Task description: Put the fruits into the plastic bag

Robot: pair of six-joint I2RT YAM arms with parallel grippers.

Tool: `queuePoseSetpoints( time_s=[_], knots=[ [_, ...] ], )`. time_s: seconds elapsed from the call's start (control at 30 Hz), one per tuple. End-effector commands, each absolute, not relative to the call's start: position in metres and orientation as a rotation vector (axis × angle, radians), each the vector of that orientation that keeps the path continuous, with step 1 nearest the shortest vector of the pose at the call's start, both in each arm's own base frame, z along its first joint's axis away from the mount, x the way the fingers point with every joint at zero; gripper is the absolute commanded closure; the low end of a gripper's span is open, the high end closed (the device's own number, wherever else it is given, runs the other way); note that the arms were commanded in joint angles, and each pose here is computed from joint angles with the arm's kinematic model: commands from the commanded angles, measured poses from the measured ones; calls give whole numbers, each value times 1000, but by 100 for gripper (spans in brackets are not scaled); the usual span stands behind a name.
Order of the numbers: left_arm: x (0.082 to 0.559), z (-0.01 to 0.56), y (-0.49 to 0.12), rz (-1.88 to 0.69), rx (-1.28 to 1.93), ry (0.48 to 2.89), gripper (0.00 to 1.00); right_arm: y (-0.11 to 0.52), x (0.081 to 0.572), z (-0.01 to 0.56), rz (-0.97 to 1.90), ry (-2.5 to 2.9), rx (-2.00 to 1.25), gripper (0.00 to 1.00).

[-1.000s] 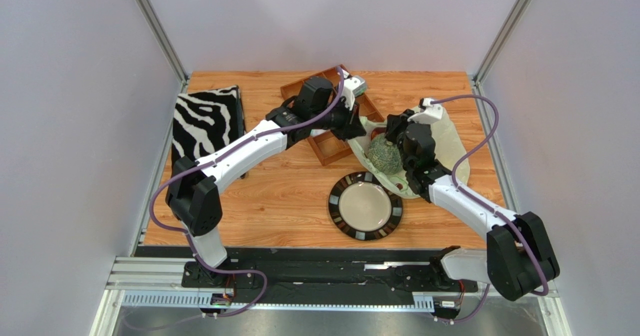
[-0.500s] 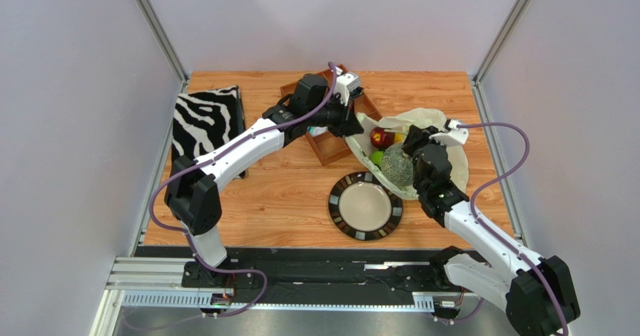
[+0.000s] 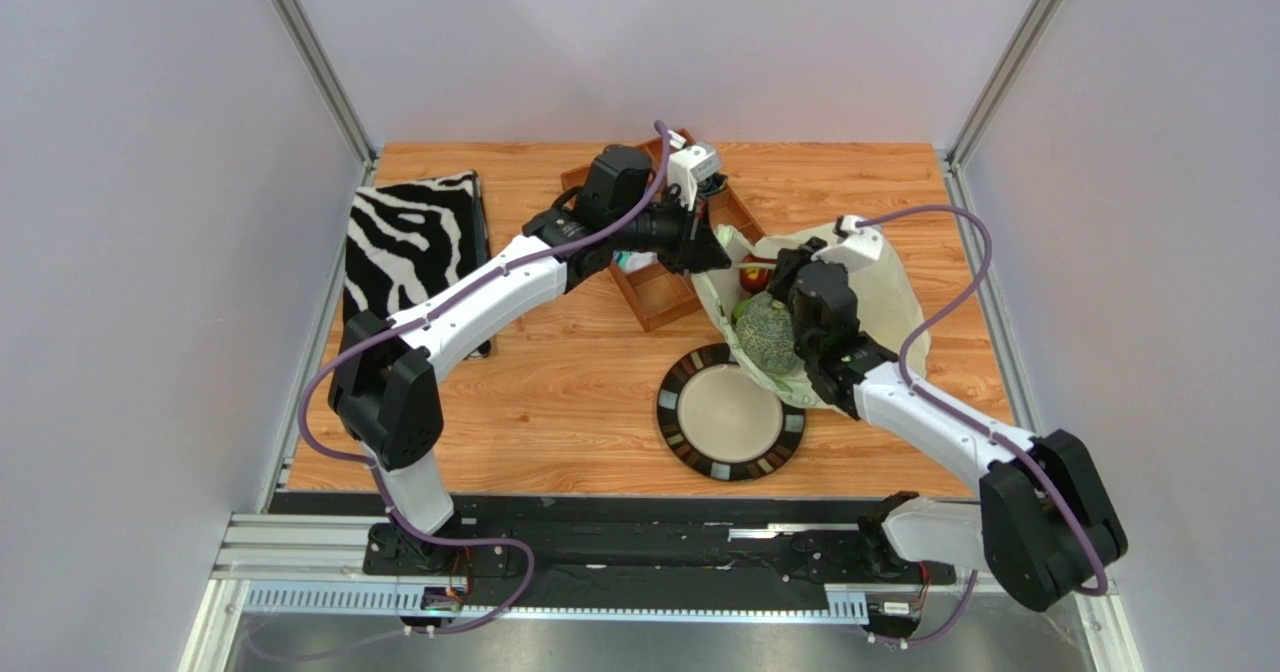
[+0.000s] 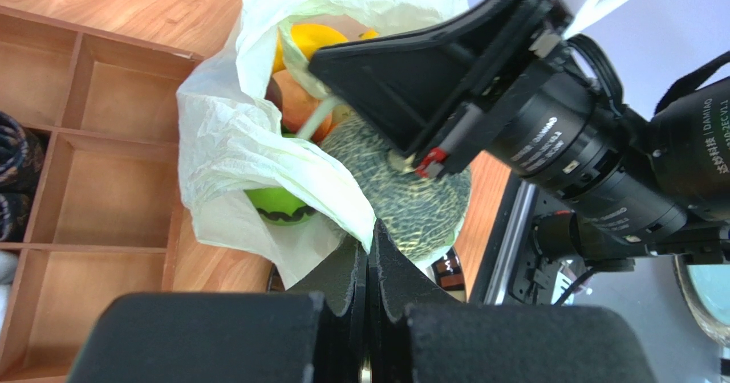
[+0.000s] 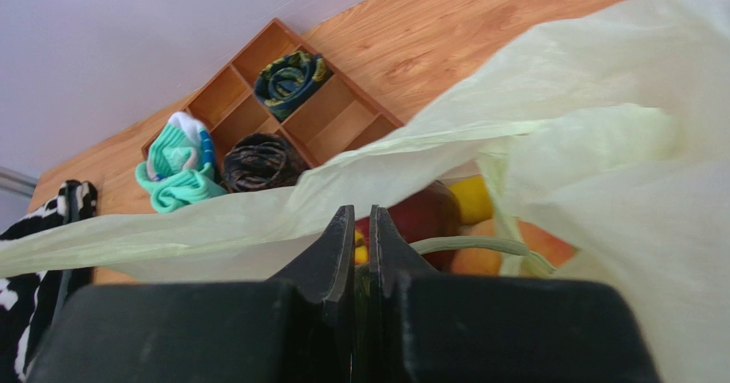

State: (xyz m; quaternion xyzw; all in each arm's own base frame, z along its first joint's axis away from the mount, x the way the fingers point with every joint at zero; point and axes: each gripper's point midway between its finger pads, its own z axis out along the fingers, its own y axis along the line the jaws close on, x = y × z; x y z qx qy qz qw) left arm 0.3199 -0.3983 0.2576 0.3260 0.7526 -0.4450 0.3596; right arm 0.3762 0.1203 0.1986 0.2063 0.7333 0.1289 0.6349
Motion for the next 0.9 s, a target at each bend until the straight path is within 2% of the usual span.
queuePoseSetpoints(
  time_s=[0.0, 0.17, 0.3, 0.57, 0.63, 0.67, 0.73, 0.77, 0.87],
  knots=[
    [316, 281, -406, -1208, 887, 1844, 100, 142, 398, 245, 343, 1577, 443, 100],
    [312, 288, -407, -1226, 913, 1823, 100, 154, 418, 273, 367, 1532, 461, 100],
    [310, 289, -407, -1229, 927, 1816, 100, 160, 423, 268, 388, 1508, 513, 100],
    [313, 288, -405, -1211, 910, 1828, 100, 163, 418, 211, 285, 1599, 491, 99],
    [314, 288, -404, -1202, 907, 1829, 100, 162, 413, 207, 286, 1614, 478, 88],
    [314, 287, -404, -1201, 905, 1832, 100, 162, 411, 210, 289, 1619, 461, 77],
    [314, 287, -404, -1201, 904, 1835, 100, 163, 410, 216, 288, 1625, 440, 67],
    [315, 287, -404, -1198, 900, 1835, 100, 164, 407, 220, 295, 1634, 413, 53],
    [316, 286, -403, -1193, 894, 1840, 100, 169, 404, 230, 286, 1666, 336, 35]
  ],
)
